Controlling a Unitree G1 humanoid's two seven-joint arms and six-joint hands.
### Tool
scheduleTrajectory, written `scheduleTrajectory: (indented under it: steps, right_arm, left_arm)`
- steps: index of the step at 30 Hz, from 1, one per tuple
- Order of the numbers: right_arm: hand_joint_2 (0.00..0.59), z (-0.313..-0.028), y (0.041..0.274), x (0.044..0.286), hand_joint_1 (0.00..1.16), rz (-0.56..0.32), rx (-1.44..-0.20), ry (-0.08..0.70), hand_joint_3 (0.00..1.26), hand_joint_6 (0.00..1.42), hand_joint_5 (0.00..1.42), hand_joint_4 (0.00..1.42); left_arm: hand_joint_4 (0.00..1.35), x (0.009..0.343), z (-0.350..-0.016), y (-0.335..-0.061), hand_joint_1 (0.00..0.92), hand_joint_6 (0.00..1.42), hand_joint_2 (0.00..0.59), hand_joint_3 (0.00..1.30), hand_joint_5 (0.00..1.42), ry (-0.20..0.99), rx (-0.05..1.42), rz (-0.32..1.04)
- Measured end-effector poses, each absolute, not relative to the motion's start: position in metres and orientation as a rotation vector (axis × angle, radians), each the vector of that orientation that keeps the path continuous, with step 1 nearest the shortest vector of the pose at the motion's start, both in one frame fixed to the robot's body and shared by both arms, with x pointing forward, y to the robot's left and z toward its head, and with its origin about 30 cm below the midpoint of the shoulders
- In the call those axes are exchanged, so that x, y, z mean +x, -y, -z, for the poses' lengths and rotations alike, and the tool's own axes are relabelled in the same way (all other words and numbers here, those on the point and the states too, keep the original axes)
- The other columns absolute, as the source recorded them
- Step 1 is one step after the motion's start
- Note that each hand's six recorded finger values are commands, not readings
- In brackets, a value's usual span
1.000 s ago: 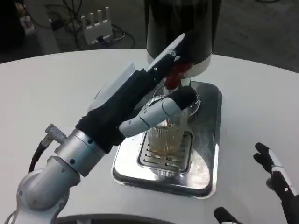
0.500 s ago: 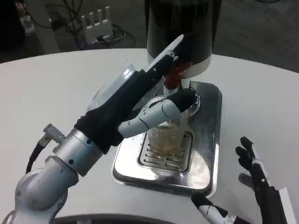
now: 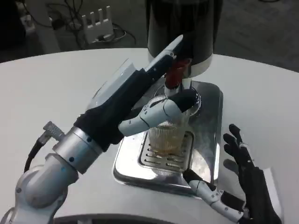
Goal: Grasp the cup under the faucet to collect the drink, then remove the cup.
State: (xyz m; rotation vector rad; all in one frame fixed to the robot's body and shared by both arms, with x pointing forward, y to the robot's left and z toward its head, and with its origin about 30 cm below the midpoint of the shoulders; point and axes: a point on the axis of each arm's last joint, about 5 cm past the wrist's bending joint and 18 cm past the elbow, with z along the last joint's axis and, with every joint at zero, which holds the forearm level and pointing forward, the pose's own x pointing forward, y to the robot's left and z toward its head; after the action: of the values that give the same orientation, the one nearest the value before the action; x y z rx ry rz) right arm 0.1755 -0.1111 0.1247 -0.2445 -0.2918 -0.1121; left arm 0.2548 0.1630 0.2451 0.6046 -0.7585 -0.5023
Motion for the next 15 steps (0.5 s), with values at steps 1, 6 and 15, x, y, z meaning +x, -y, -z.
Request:
scheduleTrajectory:
  steps: [1,6,15]
  right_arm:
    - [0.177,-0.1252,0.1104,0.1774,0.8,0.114,-0.244,0.293,0.06,0.2,0.12,0.11]
    - [0.176,-0.1263,0.1075,0.1852,0.8,0.107,-0.243,0.291,0.06,0.21,0.12,0.11]
    - [0.183,-0.1268,0.1069,0.1856,0.79,0.106,-0.227,0.291,0.06,0.2,0.12,0.11]
  left_arm:
    - [0.01,0.2549,-0.2451,-0.163,0.0,0.11,0.08,0.05,0.11,0.758,0.606,0.502]
    - [0.01,0.2551,-0.2458,-0.1633,0.0,0.11,0.08,0.05,0.11,0.758,0.62,0.504]
    - [0.01,0.2553,-0.2498,-0.1658,0.0,0.11,0.08,0.05,0.11,0.764,0.694,0.501]
